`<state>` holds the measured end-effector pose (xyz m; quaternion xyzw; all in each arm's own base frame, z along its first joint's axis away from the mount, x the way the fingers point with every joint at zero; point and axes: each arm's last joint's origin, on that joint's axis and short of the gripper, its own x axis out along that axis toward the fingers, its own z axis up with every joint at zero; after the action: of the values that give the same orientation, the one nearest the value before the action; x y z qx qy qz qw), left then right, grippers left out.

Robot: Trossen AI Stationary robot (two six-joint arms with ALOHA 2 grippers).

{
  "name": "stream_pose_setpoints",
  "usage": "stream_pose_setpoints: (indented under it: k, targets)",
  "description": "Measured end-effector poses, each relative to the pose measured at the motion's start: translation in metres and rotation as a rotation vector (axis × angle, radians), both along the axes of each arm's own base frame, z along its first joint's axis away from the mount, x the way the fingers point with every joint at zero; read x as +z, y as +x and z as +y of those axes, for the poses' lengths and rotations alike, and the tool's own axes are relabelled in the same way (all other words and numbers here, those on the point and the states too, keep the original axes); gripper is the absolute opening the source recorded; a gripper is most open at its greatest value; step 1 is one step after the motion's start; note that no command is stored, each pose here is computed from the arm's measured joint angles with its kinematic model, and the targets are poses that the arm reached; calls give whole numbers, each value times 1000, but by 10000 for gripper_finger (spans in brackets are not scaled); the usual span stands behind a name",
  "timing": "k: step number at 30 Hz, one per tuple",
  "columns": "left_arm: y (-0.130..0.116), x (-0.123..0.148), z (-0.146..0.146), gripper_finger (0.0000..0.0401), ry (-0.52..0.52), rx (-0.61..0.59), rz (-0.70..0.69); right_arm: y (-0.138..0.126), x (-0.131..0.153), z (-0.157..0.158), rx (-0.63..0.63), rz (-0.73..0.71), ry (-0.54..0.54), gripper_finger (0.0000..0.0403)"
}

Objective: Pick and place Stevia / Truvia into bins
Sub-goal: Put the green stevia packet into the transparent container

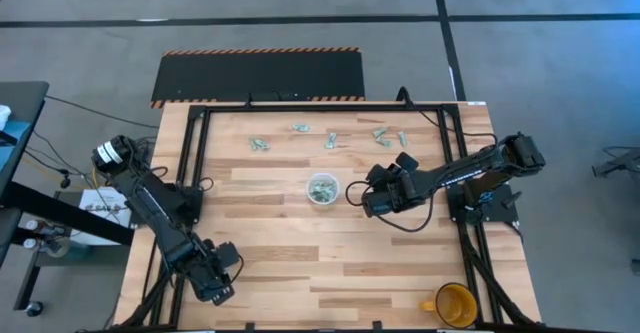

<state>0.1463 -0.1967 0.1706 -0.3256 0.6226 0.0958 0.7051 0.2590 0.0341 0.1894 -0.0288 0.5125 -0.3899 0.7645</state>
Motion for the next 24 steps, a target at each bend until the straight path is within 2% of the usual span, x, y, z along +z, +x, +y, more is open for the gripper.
stream_pose_setpoints:
  k: [7, 14, 20, 24]
  targets:
    - [-3, -5, 3, 132, 5, 7, 31, 0, 0, 0, 0, -1, 0, 134]
    - [-6, -7, 11, 132, 96, 24, 62, 1, 0, 0, 0, -12, 2, 134]
    - [0, -10, 14, 132, 133, 7, 34, 1, 0, 0, 0, -12, 2, 134]
    - [2, -24, 10, 132, 144, -12, 108, 1, 0, 0, 0, -14, 2, 134]
